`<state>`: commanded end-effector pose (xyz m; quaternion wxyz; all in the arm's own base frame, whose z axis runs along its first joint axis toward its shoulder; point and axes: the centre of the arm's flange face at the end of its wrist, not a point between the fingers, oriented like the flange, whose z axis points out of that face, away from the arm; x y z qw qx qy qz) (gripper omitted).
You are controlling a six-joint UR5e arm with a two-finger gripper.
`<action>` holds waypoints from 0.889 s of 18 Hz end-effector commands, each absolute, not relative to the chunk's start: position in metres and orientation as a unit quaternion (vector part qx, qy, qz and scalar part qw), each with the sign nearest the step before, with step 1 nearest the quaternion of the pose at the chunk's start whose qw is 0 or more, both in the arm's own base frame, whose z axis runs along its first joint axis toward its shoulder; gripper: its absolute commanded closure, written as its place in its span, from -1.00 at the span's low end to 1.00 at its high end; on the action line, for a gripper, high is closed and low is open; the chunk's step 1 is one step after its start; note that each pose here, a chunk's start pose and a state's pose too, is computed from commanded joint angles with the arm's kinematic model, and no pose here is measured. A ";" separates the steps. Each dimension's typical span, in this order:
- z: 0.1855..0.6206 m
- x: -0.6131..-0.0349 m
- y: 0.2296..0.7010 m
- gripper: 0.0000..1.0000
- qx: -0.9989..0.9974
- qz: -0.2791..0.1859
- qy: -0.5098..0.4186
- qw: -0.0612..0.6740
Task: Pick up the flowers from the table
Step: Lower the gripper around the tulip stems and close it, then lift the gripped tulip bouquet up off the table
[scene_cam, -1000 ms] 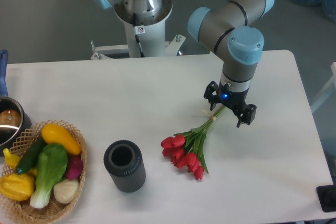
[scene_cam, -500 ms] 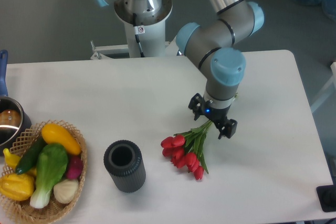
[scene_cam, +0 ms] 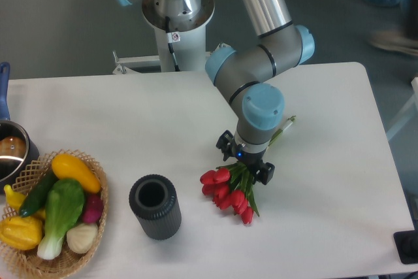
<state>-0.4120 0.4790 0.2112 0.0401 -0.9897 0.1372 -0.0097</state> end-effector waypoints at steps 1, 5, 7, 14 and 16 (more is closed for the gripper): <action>0.215 -0.412 0.479 0.18 -0.990 -0.008 0.137 0.041; 0.216 -0.413 0.478 1.00 -0.990 -0.006 0.134 0.041; 0.223 -0.414 0.477 1.00 -0.990 -0.002 0.131 0.043; 0.243 -0.424 0.465 1.00 -0.995 0.023 0.095 0.030; 0.255 -0.430 0.468 1.00 -0.994 0.034 0.095 0.035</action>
